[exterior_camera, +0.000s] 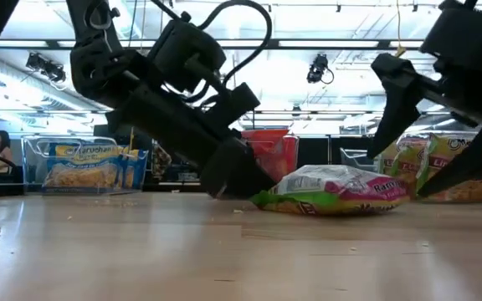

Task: Sort Maruchan noodles
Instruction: Put the green noodle pack into the right transparent bin

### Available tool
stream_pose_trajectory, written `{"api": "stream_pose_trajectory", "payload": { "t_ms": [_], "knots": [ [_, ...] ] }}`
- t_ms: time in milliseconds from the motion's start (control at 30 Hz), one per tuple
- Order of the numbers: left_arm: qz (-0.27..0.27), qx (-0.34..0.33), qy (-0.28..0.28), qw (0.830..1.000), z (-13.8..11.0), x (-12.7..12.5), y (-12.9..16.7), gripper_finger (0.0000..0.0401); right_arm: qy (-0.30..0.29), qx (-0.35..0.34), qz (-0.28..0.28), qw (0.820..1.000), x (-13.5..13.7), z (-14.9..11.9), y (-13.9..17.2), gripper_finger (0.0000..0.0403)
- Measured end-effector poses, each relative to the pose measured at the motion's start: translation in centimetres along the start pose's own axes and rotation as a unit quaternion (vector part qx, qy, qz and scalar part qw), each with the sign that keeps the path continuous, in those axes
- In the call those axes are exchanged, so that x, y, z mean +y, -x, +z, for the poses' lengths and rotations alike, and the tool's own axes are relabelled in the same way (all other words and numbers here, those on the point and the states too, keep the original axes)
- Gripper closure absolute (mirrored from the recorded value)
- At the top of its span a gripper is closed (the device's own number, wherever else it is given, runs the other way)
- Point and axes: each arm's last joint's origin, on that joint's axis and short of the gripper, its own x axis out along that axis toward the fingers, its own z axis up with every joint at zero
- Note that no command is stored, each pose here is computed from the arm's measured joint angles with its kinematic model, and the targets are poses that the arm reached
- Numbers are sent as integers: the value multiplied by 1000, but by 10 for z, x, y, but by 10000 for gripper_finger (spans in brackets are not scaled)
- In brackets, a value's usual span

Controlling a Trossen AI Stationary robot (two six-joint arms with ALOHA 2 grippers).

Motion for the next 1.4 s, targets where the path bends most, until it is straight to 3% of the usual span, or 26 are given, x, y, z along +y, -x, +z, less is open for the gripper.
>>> {"api": "stream_pose_trajectory", "payload": {
  "t_ms": [300,500,700,900,1033,1167,1300,1400],
  "knots": [
    [-1,8,30,1000,-4,-3,-2,184,65,5,-28,998,-2,-12,-25,111],
    [0,13,56,998,-7,-3,-2,184,101,-20,-59,993,-7,-4,-46,112],
    [0,18,58,998,-8,-3,-2,184,64,-29,-86,994,-13,1,-53,131],
    [-2,17,21,1000,-4,-3,0,184,-18,-17,-66,997,-28,11,-52,209],
    [-5,24,9,1000,13,1,15,184,-71,19,8,997,-49,19,-50,270],
    [-13,89,-11,996,35,11,50,184,-123,62,93,986,-84,32,-30,317],
    [-18,119,-13,993,57,22,94,184,-150,101,122,976,-133,31,4,336],
    [-32,87,-7,996,71,25,123,184,-197,99,129,967,-171,15,27,337]
  ]
}}
